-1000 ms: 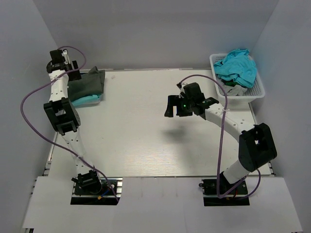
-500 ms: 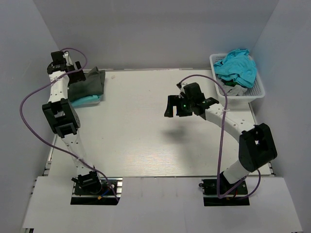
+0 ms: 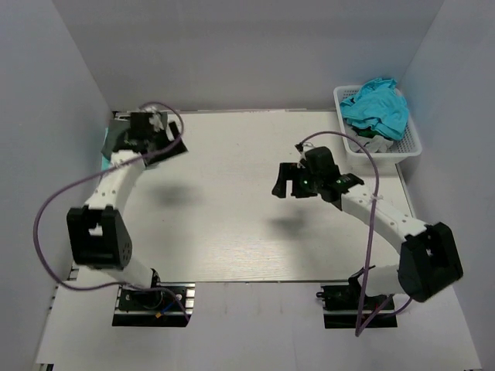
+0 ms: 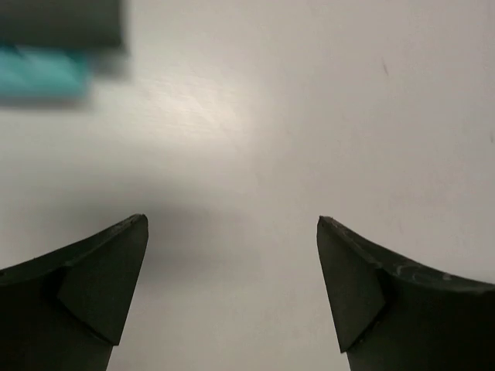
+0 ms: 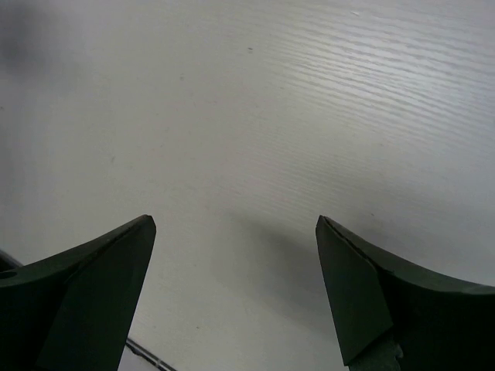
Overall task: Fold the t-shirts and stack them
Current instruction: Put the neatly folded tshirt into the corner of the board with the left arm
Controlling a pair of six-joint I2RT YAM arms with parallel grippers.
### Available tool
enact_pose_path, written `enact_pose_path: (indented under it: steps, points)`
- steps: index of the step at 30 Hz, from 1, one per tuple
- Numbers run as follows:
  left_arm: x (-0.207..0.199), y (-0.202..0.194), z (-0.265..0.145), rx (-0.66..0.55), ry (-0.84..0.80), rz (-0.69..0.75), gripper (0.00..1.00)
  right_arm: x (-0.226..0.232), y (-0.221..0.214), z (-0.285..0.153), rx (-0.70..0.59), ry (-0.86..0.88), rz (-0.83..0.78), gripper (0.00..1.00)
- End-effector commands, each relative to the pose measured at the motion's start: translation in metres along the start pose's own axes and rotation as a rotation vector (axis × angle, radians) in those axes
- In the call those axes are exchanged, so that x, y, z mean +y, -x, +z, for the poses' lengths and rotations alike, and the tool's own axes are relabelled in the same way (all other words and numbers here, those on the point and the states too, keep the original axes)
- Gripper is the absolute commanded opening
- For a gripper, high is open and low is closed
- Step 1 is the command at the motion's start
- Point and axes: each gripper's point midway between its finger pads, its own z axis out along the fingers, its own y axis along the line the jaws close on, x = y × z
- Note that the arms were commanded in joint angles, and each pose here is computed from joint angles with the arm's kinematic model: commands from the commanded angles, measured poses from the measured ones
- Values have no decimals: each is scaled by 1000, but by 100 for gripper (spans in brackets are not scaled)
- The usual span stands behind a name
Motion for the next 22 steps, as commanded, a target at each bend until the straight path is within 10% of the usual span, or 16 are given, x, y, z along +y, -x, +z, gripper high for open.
enact_pose_path:
  steps: [1,5,22]
  points:
    - [-71,-38,-37,-52,-187,-43,100,-25,-3,-22,-107,-108,62,90]
    - [-78,-106,-64,12,-140,-40,100,-60,-10,-47,-203,-253,83,90]
    - [-30,-105,-140,-162,39,-41,100,-41,-12,-93,-403,-113,72,90]
